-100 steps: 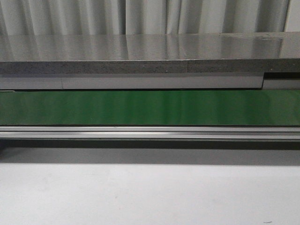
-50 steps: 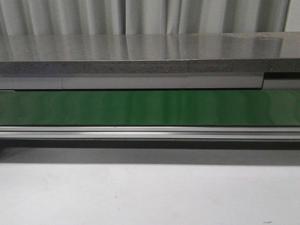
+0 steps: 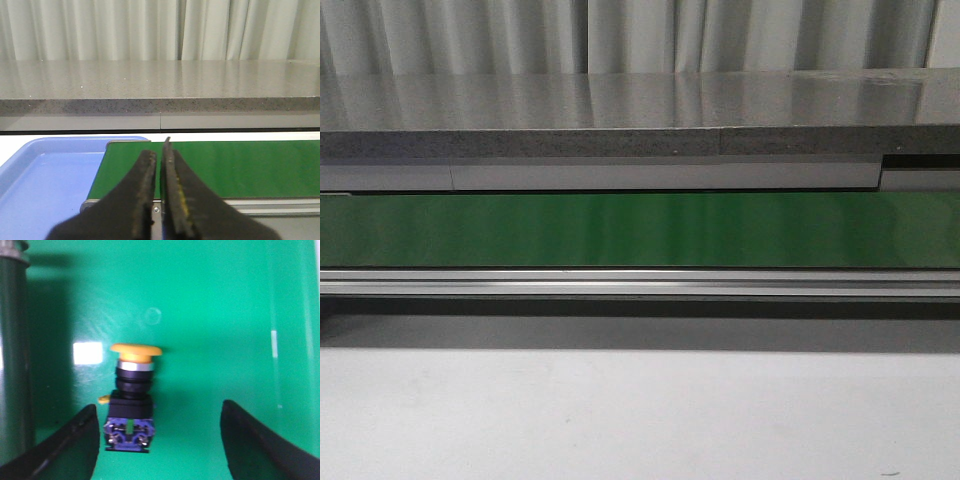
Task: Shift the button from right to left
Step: 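Lower the right gripper and close it around the yellow-capped button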
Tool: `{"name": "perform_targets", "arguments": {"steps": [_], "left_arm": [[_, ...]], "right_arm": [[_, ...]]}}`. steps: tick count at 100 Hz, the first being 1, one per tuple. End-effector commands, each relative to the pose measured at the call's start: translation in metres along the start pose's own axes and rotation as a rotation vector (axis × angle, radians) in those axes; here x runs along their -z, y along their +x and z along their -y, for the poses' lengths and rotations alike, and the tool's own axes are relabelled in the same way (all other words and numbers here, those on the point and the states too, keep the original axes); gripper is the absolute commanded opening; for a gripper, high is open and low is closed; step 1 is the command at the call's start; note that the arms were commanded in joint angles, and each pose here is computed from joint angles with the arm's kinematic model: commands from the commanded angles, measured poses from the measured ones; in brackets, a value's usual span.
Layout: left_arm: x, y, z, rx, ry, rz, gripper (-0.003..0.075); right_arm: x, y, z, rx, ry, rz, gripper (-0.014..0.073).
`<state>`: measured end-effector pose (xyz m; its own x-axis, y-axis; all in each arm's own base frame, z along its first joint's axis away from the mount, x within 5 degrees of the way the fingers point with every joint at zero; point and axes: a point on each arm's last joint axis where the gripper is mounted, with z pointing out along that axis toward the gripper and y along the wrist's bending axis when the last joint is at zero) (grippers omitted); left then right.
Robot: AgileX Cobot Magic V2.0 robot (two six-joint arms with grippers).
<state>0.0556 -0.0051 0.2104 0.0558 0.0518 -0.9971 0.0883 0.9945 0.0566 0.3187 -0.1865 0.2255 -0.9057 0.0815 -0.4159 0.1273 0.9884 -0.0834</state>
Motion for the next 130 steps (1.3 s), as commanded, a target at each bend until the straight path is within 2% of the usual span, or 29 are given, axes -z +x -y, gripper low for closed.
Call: {"name": "perform_targets", "arguments": {"steps": [1,111,120,130], "left_arm": [[0.002,0.005,0.000,0.019,-0.005,0.075,0.0005],[0.002,0.005,0.000,0.019,-0.005,0.075,0.0005],[0.002,0.005,0.000,0.019,-0.005,0.075,0.0005],[0.002,0.005,0.000,0.019,-0.005,0.075,0.0005]], "right_arm": [[0.014,-0.009,0.002,0.017,-0.003,0.064,0.0483],[-0.045,0.005,0.005,0.057,-0.053,-0.084,0.0477],[-0.047,0.005,0.005,0.057,-0.056,-0.090,0.0454],[-0.047,0.005,0.005,0.057,-0.056,-0.090,0.0349]]}}
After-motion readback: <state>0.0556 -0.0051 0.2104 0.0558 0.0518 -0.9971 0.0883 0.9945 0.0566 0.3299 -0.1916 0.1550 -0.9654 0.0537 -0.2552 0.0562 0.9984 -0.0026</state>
